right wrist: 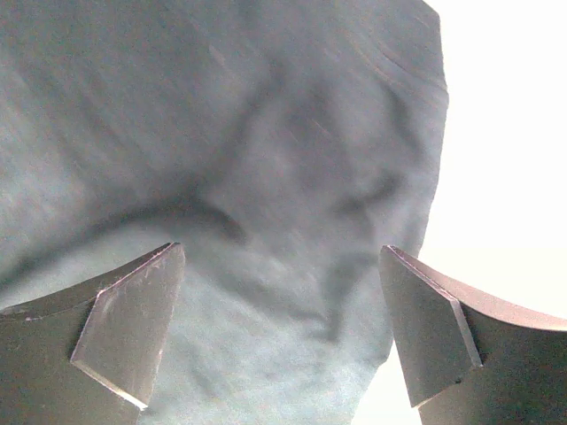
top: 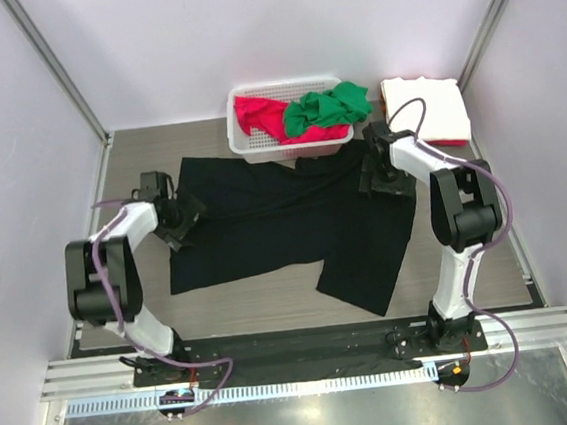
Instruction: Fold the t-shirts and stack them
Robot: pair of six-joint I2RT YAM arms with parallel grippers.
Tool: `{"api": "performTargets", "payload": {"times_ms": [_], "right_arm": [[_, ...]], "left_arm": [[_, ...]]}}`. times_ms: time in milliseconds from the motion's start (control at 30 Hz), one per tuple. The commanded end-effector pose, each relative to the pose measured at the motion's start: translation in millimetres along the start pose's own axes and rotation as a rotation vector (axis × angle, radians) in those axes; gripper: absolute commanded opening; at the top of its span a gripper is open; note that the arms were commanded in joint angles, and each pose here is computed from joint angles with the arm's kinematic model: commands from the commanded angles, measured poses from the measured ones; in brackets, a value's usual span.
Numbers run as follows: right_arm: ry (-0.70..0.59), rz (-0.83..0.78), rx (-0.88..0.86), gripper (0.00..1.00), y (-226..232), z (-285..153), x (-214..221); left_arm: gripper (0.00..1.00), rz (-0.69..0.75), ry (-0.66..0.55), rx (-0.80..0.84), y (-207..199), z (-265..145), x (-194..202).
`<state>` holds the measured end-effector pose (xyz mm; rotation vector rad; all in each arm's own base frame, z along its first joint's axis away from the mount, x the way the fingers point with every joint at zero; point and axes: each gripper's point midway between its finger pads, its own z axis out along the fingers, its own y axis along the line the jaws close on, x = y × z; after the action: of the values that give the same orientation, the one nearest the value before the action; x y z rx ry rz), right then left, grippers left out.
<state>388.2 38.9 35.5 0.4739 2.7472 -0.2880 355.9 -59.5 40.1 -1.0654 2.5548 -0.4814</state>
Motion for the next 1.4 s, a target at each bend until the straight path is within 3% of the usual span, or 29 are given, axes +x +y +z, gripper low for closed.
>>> {"api": "performTargets", "payload": {"times_ms": [0,200,467,767,800,967,1100,1367], "right_arm": [[-0.128,0.056,-0.002,0.98,-30.2,-66.7,-11.5],[-0.119,0.186,-0.13,0.98,-41.4,-97.4,52.5],[-0.067,0.29,-0.25,0.98,-47.6,-108.0,127.1],[0.055,0.282,-0.282,0.94,-28.4,-88.4,189.9],[0.057,0.281,-0.286,0.93,-25.8,-87.9,193.1],[0.103,0.249,-0.298,0.88,-12.4,-84.2,223.2],[0.13,0.224,-0.296,0.85,-5.3,-81.5,242.4],[0.146,0.217,-0.269,0.76,-18.8,-78.3,267.4]], "left_arm": [[0.93,0.042,-0.106,-0.042,20.3,-47.6,3.8],[0.91,-0.097,-0.309,-0.13,83.8,-99.1,28.5],[0.86,-0.25,-0.329,-0.278,150.1,-90.6,65.9],[0.77,-0.246,-0.34,-0.308,150.9,-64.4,53.4],[0.71,-0.239,-0.348,-0.301,148.7,-63.0,50.1],[0.59,-0.213,-0.374,-0.281,136.7,-56.9,34.3],[0.38,-0.202,-0.369,-0.26,131.9,-51.5,32.4],[0.26,-0.189,-0.375,-0.233,129.1,-50.8,32.4]]}}
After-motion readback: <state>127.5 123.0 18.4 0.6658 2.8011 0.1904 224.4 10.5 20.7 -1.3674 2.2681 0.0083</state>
